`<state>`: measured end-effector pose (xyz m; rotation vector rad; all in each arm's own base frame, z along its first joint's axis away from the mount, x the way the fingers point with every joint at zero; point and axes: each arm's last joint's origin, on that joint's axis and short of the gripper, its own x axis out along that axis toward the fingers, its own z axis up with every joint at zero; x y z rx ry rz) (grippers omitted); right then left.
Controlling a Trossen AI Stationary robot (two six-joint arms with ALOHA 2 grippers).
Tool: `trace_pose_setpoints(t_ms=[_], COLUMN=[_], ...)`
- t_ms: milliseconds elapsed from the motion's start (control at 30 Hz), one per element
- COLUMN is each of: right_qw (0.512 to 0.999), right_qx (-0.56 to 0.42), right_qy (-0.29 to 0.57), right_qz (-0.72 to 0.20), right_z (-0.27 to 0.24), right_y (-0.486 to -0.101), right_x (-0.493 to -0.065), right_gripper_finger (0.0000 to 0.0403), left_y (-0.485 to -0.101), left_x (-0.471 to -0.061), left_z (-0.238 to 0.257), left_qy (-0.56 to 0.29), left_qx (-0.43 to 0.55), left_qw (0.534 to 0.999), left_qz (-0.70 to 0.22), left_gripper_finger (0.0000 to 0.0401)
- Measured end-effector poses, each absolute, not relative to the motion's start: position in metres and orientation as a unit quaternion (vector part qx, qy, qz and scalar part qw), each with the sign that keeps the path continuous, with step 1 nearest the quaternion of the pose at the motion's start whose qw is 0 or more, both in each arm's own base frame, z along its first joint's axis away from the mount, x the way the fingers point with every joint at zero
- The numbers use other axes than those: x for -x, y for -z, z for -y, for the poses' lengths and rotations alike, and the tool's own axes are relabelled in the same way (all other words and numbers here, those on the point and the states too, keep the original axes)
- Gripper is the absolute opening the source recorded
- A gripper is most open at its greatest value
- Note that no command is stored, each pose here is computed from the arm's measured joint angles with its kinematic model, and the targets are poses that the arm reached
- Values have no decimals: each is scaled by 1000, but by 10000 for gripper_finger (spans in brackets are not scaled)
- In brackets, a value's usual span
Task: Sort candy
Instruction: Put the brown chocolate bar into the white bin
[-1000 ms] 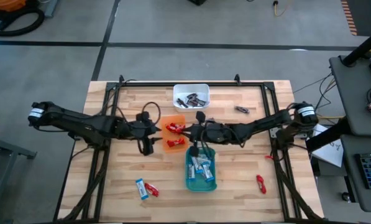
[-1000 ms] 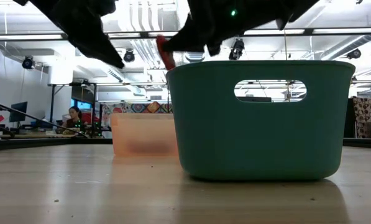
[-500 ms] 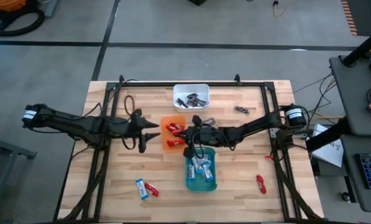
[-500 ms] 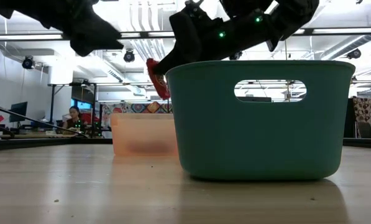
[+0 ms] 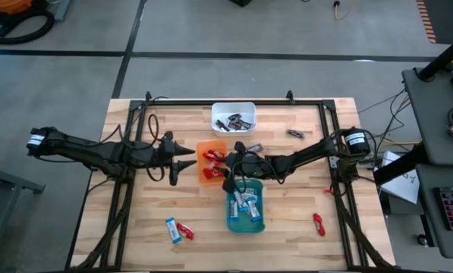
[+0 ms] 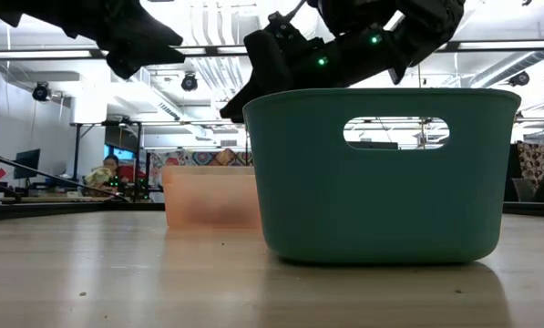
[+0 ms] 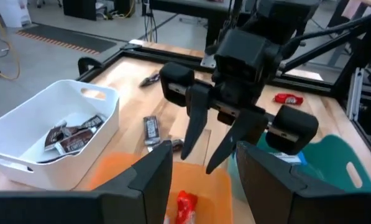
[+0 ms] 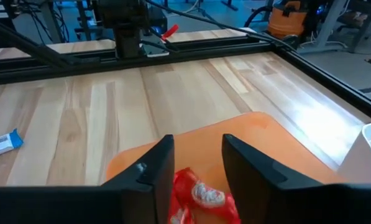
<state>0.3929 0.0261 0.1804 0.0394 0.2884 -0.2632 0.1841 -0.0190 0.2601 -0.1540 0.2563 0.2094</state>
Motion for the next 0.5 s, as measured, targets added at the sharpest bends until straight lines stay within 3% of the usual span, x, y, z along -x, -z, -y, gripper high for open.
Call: trace_pose_setpoints(t_ms=[233, 500], right_qw=[978, 952], right_qx=[-16, -28], right_qy=[131, 152], right_qz=[-161, -265], right_z=[-25, -15], right_y=[-198, -238], right_x=[-383, -337], right_gripper_finger=[153, 138], left_y=[-257, -252], left_x=[-187, -191], left_z=[19, 20], left_qy=[-105, -107], left_qx=[84, 85], left_qw=[982, 980], left_qz=[-135, -148], left_gripper_finger=[162, 162])
